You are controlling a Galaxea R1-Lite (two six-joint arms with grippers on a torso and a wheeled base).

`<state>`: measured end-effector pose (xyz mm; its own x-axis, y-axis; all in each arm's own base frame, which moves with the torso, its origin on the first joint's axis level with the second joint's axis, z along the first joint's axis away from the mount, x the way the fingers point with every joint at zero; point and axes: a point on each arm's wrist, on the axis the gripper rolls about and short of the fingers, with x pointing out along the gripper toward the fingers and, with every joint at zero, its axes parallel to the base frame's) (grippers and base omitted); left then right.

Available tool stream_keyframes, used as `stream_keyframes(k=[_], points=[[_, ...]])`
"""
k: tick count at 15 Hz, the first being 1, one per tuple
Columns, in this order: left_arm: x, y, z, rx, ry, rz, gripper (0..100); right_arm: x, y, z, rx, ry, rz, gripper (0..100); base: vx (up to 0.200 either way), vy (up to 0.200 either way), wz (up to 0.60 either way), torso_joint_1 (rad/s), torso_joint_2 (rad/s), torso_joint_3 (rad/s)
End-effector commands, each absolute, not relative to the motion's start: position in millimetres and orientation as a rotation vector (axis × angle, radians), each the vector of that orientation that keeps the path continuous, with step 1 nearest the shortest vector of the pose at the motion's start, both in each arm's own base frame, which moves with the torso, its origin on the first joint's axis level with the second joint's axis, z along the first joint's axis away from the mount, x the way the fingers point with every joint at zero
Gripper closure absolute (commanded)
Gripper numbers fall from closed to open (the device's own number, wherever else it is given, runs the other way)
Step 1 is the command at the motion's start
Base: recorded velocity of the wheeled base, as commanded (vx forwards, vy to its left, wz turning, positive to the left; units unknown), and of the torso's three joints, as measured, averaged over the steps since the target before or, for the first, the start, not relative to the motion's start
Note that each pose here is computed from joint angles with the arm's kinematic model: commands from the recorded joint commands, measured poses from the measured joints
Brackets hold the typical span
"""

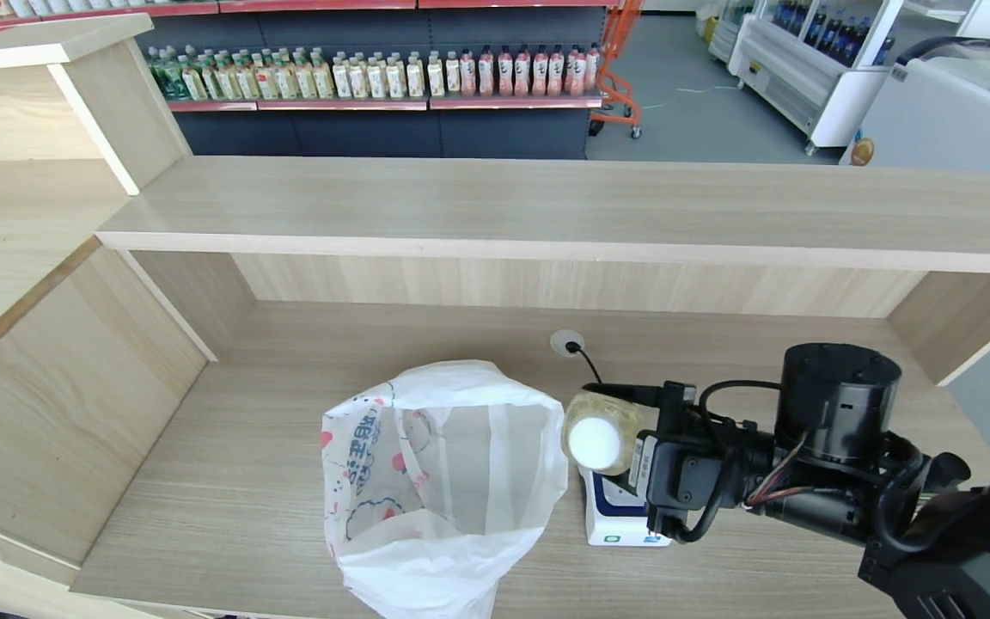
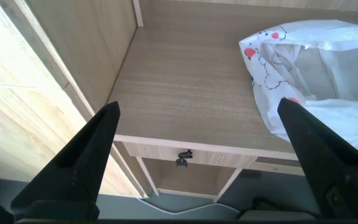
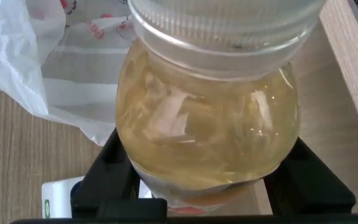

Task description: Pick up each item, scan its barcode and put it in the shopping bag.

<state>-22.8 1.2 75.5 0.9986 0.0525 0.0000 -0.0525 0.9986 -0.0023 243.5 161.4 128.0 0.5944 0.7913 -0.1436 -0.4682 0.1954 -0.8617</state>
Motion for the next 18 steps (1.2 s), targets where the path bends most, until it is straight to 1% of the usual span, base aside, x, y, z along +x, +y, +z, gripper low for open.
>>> stream_keyframes(k=[1,5,10,18], points=[[-22.8,1.2,75.6,-0.003,-0.002,0.054,0,246.9,161.2,122.2,-1.045,-0.352,0.92,100,0.0,0.0,0.0,0.0,0.0,0.0],[-22.8,1.2,75.5,-0.003,0.0,0.054,0,240.6,155.7,112.8,-1.082,-0.339,0.953,100,0.0,0.0,0.0,0.0,0.0,0.0],[-22.8,1.2,75.5,-0.003,0.0,0.054,0,247.4,143.8,108.5,-1.168,-0.391,0.978,100,0.0,0.0,0.0,0.0,0.0,0.0],[-22.8,1.2,75.5,-0.003,0.0,0.052,0,242.7,140.0,95.1,-1.204,-0.363,1.015,100,0.0,0.0,0.0,0.0,0.0,0.0]])
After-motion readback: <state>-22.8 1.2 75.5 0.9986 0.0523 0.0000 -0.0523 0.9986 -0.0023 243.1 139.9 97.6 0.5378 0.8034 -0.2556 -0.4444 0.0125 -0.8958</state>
